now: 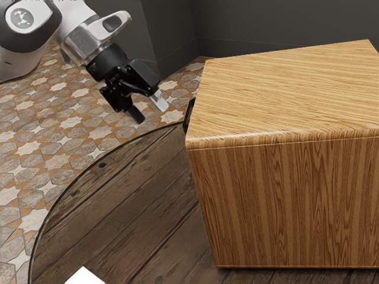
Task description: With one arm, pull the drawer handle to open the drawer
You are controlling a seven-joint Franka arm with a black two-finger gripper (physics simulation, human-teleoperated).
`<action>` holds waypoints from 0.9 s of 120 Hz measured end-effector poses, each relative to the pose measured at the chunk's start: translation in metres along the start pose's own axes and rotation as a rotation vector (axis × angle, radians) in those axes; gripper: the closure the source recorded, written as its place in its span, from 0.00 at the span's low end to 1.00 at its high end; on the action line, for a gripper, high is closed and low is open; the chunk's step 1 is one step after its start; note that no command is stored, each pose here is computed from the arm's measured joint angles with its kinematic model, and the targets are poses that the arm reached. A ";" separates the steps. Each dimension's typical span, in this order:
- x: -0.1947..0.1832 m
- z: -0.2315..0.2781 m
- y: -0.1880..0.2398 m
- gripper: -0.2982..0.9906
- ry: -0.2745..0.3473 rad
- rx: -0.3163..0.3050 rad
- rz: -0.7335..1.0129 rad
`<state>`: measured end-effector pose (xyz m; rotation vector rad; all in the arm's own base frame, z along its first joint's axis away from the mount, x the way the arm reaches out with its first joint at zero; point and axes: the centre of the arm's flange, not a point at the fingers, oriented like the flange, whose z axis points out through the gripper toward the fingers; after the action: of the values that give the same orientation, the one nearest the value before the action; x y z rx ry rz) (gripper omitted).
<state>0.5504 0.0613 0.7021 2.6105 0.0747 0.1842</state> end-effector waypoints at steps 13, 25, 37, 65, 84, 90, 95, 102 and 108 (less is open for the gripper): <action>0.004 0.015 0.006 0.23 0.000 0.027 -0.006; 0.007 0.017 0.006 0.23 0.018 0.079 -0.024; 0.008 0.020 0.009 0.23 0.030 0.121 -0.038; 0.010 0.037 0.012 0.23 0.015 0.145 -0.079; 0.016 0.046 -0.003 0.23 -0.009 0.107 -0.113; 0.017 0.048 -0.004 0.23 -0.014 0.099 -0.115; 0.019 0.049 0.002 0.23 -0.006 0.102 -0.106; 0.021 0.038 0.013 0.23 0.031 0.112 -0.086; 0.022 0.031 0.023 0.23 0.058 0.118 -0.068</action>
<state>0.5774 0.0282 0.6901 2.7153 0.1999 0.2375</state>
